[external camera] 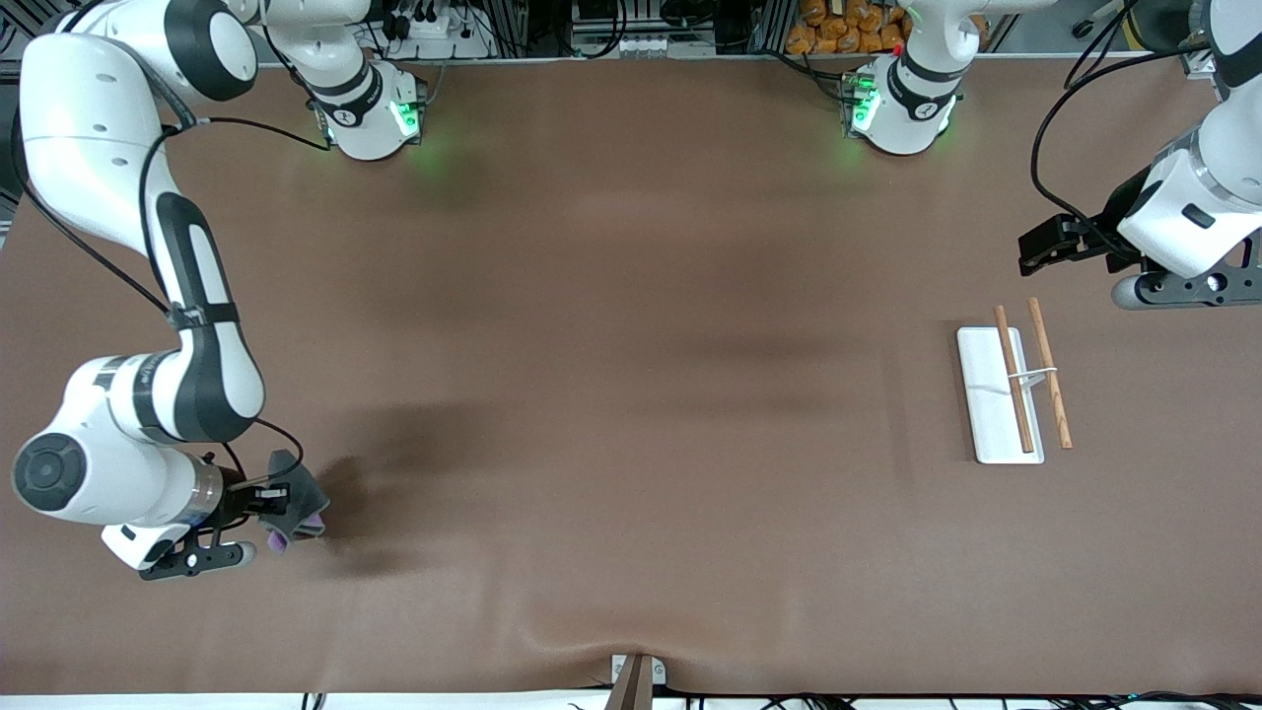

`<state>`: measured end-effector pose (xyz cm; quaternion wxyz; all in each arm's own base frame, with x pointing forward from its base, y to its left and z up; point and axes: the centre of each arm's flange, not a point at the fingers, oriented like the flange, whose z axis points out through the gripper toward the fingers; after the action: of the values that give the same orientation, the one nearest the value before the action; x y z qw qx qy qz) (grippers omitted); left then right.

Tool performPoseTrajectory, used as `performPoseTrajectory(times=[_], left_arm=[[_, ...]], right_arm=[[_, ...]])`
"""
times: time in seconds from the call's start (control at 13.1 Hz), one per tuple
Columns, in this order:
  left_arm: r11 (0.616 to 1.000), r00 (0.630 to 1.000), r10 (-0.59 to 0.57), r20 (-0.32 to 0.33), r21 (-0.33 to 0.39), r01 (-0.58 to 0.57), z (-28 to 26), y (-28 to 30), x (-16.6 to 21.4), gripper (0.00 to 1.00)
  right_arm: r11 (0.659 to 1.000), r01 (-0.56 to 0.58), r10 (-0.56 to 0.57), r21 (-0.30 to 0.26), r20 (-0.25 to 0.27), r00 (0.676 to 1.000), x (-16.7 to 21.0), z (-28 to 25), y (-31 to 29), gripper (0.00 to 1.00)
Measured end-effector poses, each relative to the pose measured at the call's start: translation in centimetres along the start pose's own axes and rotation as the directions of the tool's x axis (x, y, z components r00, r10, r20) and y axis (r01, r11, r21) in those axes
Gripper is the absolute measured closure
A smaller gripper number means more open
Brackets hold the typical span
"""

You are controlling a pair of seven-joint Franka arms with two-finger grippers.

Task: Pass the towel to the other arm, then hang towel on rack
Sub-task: 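Lift the towel toward table center while the left gripper moves inward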

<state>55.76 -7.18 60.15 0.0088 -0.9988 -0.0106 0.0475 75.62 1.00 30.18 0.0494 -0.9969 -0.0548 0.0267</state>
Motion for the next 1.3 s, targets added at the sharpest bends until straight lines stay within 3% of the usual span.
performPoseTrajectory(times=[0.15, 0.38, 0.69, 0.92, 1.3], left_arm=[[1.0, 1.0, 0.0, 0.0, 0.0, 0.0, 0.0, 0.0, 0.0, 0.0], [1.0, 1.0, 0.0, 0.0, 0.0, 0.0, 0.0, 0.0, 0.0, 0.0], [1.0, 1.0, 0.008, -0.006, 0.0, -0.008, -0.1, 0.6, 0.0, 0.0], [1.0, 1.0, 0.002, -0.009, -0.006, -0.002, 0.1, 1.6, 0.0, 0.0], [0.999, 0.999, -0.033, -0.008, -0.036, 0.033, 2.6, 4.2, 1.9, 0.0]], right_arm=[[0.98, -0.155, 0.147, 0.124, 0.066, 0.987, -0.5, -0.4, -2.3, 0.96], [0.866, -0.413, 0.37, 0.282, 0.195, 0.908, -0.7, -2.1, -7.6, 0.96], [0.689, -0.645, 0.542, 0.331, 0.356, 0.761, -1.1, -4.6, -17.4, 0.96], [0.561, -0.74, 0.613, 0.372, 0.414, 0.673, -1.2, -7.1, -23.2, 0.96], [0.288, -0.842, 0.705, 0.456, 0.494, 0.509, -1.4, -10.6, -32.1, 0.96]])
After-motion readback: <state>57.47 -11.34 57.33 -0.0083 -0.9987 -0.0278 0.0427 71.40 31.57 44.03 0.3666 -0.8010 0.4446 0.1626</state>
